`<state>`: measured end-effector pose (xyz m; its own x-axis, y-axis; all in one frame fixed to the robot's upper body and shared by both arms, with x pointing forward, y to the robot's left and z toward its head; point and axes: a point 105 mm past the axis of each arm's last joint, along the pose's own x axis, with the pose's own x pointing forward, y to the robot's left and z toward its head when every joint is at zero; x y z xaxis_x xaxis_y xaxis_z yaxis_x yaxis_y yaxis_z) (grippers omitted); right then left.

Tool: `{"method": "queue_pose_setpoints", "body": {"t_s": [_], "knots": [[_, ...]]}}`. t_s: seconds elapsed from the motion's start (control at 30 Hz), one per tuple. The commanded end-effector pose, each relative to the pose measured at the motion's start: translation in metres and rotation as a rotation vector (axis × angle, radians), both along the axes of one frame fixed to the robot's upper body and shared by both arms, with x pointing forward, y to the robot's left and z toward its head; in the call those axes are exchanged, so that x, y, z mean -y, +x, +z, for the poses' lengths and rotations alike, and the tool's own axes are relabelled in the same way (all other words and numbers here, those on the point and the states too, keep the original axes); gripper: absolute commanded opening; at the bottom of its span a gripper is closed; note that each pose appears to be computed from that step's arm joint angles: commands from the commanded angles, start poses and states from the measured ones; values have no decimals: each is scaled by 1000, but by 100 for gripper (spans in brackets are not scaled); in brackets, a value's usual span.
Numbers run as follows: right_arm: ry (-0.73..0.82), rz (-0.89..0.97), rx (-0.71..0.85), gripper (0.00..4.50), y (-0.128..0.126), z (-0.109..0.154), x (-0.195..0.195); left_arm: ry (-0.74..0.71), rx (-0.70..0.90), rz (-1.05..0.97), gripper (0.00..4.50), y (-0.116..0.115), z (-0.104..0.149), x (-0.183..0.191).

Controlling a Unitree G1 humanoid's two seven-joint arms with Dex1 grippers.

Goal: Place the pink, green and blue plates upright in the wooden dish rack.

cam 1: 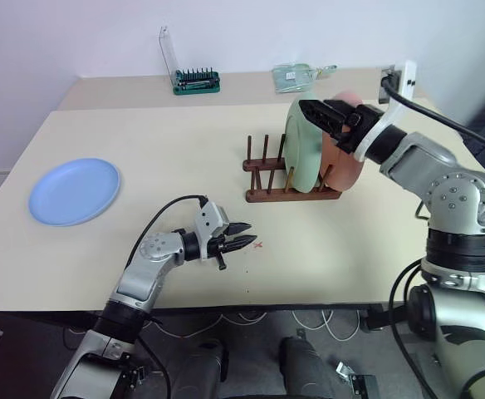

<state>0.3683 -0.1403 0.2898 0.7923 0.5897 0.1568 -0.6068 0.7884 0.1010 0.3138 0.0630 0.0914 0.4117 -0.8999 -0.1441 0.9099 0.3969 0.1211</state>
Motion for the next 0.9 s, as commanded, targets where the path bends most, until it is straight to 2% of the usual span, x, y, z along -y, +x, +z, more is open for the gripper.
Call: {"method": "queue_pose_setpoints", "body": {"t_s": [0.03,0.1,0.17,0.23,0.33,0.37,0.47,0.57,0.67,0.73,0.9], "knots": [[-205,-42,244,405,-16,34,-7,-47,30,14,135,1,16,-2],[-316,-66,325,405,-20,36,-8,-81,20,31,135,3,21,-4],[-442,-36,439,411,-29,37,-18,-176,27,136,188,16,40,-17],[-536,15,514,411,-38,33,-31,-260,66,270,266,29,61,-36],[-645,94,580,411,-46,21,-49,-255,166,547,421,50,79,-78],[-666,125,587,411,-47,13,-55,-279,210,685,441,56,90,-104],[-664,170,578,411,-46,1,-65,-390,314,1036,441,56,122,-173],[-655,193,569,411,-43,-5,-69,-388,334,1504,441,44,131,-252],[-662,208,568,411,-41,-8,-70,-322,299,1788,441,27,123,-295],[-670,218,566,411,-39,-11,-71,-265,220,1915,441,14,109,-314],[-656,243,600,411,-40,-8,-75,-319,-106,2002,441,7,64,-320]]}}
